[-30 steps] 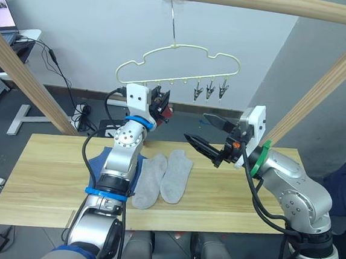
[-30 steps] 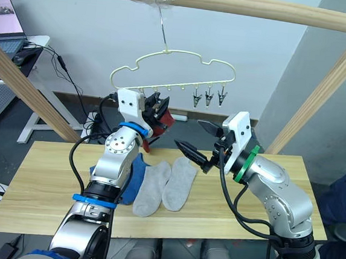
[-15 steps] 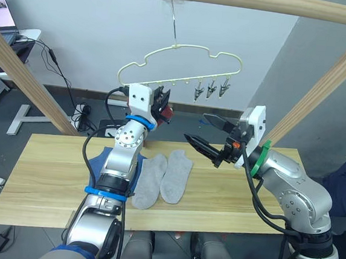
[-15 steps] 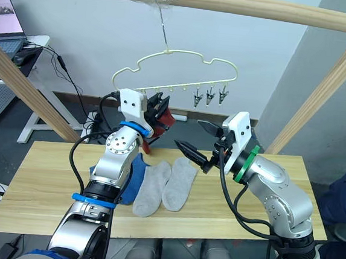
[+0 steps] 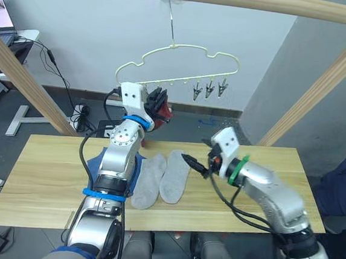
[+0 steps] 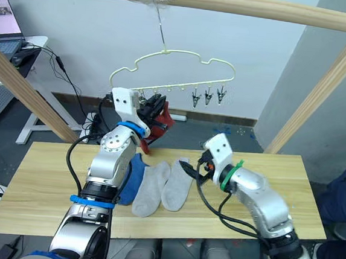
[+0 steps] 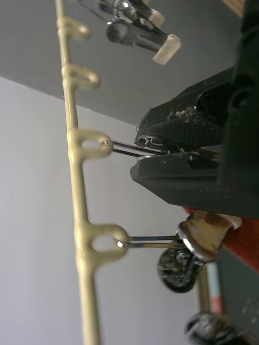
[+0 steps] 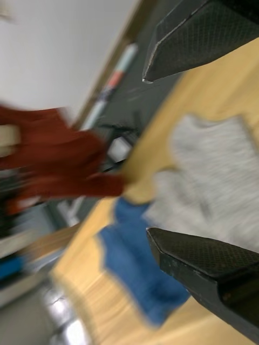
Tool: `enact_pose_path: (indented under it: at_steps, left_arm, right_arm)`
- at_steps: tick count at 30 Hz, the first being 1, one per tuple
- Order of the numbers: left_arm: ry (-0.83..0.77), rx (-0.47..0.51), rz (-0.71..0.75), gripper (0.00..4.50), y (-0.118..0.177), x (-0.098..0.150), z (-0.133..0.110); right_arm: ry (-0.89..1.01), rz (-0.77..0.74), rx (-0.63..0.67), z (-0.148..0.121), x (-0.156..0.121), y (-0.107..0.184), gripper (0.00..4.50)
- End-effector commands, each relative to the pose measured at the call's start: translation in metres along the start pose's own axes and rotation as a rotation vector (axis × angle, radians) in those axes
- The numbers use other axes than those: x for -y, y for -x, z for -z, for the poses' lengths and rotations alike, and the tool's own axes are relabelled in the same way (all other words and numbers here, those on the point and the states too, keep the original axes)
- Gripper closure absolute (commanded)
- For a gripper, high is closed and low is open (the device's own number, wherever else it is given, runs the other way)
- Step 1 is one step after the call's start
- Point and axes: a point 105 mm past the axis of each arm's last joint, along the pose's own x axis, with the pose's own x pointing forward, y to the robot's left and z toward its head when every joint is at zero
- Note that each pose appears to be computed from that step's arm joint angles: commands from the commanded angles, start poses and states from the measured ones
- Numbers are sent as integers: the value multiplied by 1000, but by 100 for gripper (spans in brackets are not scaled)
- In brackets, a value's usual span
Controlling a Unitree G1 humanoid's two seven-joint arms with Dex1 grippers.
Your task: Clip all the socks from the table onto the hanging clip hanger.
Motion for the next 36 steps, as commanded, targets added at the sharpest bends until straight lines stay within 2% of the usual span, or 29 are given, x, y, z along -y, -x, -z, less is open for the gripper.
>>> enact_pose_path:
  at_steps: [1, 5, 10, 15, 19, 21, 28, 31, 32, 36]
  left_arm:
    - [69, 11, 52, 426, 6, -3, -15]
    - [57, -23, 58, 426, 12, -8, -12]
    - [28, -36, 59, 426, 18, -6, -10]
    - [33, -43, 53, 426, 25, -4, -9]
    - [28, -46, 53, 426, 27, -4, -9]
    - [26, -49, 53, 426, 29, -4, -8]
    - [37, -60, 65, 426, 32, -4, -7]
    - [116, -87, 81, 426, 32, -1, -3]
    - [208, -111, 78, 426, 32, -1, 0]
    - [620, -199, 66, 426, 33, 1, 6]
  right_arm:
    - [69, -24, -64, 17, -10, -34, 0]
    - [57, 9, -155, 46, -10, -65, 0]
    - [86, 36, -232, 71, -8, -83, 0]
    - [130, 72, -327, 103, -4, -82, 0]
    - [108, 71, -346, 117, -3, -75, 0]
    - [105, 65, -345, 122, -2, -68, 58]
    - [125, 68, -329, 130, 14, -31, 309]
    - [168, 64, -281, 119, 17, -20, 420]
    - [218, 64, -247, 108, 19, -18, 448]
    - [431, 84, -92, 57, 20, -11, 448]
